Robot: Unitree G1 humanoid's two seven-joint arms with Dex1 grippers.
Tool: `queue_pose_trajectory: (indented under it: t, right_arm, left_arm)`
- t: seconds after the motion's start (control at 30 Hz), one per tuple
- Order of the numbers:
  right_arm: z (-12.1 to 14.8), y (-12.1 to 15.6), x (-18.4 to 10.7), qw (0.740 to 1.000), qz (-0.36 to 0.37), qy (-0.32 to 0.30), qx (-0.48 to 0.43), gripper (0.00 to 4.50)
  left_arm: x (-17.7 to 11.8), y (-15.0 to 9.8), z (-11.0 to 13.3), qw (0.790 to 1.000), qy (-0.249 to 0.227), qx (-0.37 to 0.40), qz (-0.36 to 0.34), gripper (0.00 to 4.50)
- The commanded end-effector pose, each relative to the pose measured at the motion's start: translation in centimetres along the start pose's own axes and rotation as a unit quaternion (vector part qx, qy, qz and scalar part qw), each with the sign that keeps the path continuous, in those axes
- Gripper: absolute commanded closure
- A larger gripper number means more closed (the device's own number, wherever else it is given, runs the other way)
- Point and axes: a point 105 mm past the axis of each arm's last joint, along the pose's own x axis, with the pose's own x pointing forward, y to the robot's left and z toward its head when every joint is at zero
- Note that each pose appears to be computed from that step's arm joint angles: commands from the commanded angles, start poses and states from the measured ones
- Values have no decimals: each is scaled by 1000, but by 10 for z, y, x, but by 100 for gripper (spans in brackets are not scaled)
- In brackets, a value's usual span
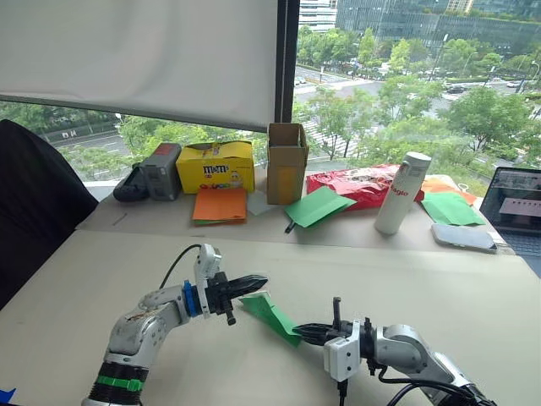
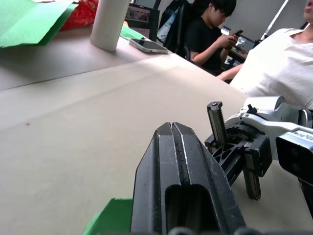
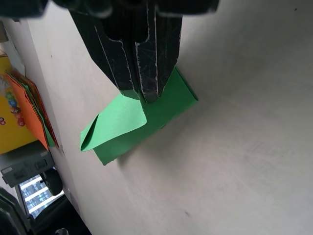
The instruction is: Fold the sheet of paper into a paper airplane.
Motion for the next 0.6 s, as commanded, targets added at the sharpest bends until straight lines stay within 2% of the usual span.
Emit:
queue_pose_trajectory:
  t: [0.03,0.2,0.4,0.6]
  right_arm:
    - [-10,22,4,999,40,27,19,448]
    - [-10,22,4,998,42,29,19,448]
    - [-10,22,3,998,44,29,19,448]
    - [-9,20,3,998,43,30,22,448]
  left_arm:
    - [12,-1,-17,999,39,23,10,450]
    - [17,7,-47,993,98,45,44,450]
    - [5,17,-75,982,165,60,68,450]
    - [-4,19,-95,980,181,41,74,450]
